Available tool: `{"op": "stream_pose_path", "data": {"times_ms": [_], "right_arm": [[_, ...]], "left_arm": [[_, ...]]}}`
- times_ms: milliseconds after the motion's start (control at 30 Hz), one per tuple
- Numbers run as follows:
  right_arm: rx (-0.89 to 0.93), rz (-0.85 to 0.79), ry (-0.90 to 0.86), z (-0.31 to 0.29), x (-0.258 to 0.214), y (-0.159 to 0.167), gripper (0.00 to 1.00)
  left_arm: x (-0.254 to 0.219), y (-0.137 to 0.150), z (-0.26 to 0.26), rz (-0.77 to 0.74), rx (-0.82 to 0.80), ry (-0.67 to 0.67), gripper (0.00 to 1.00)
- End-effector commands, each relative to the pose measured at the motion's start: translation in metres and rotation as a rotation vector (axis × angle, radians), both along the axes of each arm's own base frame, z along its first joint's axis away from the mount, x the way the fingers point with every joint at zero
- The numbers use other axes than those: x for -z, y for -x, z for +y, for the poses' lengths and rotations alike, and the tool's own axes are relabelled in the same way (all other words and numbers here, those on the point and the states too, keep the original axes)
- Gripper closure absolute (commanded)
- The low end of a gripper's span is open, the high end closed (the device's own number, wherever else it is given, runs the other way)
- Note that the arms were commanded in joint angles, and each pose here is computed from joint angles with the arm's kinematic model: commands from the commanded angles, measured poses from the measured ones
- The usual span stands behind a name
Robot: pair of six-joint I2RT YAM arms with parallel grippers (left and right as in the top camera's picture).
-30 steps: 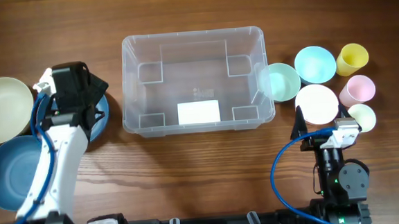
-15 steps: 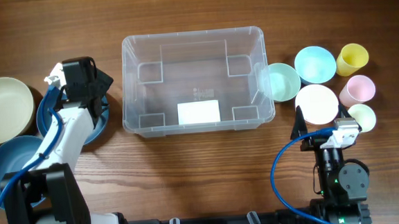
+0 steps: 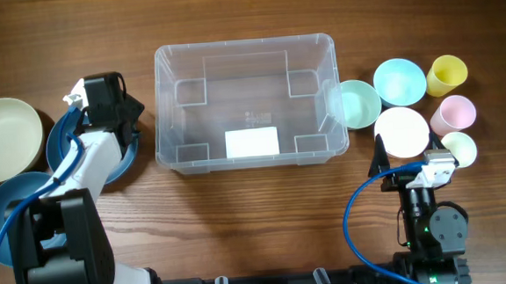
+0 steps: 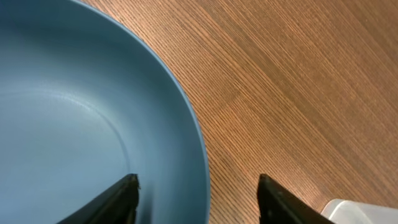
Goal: Pack container
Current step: 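Lower the left gripper and pinch the rim of the top blue plate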
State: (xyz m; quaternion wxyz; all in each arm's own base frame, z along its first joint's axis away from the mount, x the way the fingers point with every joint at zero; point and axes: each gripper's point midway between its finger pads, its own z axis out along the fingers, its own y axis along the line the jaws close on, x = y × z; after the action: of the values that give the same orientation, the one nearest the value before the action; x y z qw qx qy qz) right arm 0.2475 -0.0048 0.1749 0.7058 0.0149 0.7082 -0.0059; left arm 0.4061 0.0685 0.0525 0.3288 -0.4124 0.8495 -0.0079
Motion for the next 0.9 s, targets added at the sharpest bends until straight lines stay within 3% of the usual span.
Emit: {"op": "stream_pose_path", "data": {"times_ms": [0,100,333,500,567,733,867], "right_arm": [[-0.010,-0.005,0.010,0.001,0.000,0.000,0.00],[-0.010,-0.005,0.010,0.001,0.000,0.000,0.00],[-0.010,-0.005,0.010,0.001,0.000,0.000,0.00],[-0.010,-0.005,0.010,0.001,0.000,0.000,0.00],[-0.010,-0.005,0.010,0.001,0.000,0.000,0.00],[-0.010,-0.005,0.010,0.001,0.000,0.000,0.00],[-0.010,-0.005,0.010,0.001,0.000,0.000,0.00]], "left_arm": [[0.000,-0.003,0.001,0.001,0.003,0.001,0.39],[0.005,0.000,0.001,0.021,0.002,0.002,0.35],[0.020,0.002,0.001,0.057,-0.005,0.007,0.37],[0.020,-0.001,0.001,0.045,-0.005,0.006,0.52],[0.020,-0.001,0.001,0.043,-0.005,0.006,0.66],[0.019,-0.003,0.002,0.035,-0.005,0.005,0.77],[0.017,-0.005,0.002,0.025,-0.005,0.005,0.92]]}}
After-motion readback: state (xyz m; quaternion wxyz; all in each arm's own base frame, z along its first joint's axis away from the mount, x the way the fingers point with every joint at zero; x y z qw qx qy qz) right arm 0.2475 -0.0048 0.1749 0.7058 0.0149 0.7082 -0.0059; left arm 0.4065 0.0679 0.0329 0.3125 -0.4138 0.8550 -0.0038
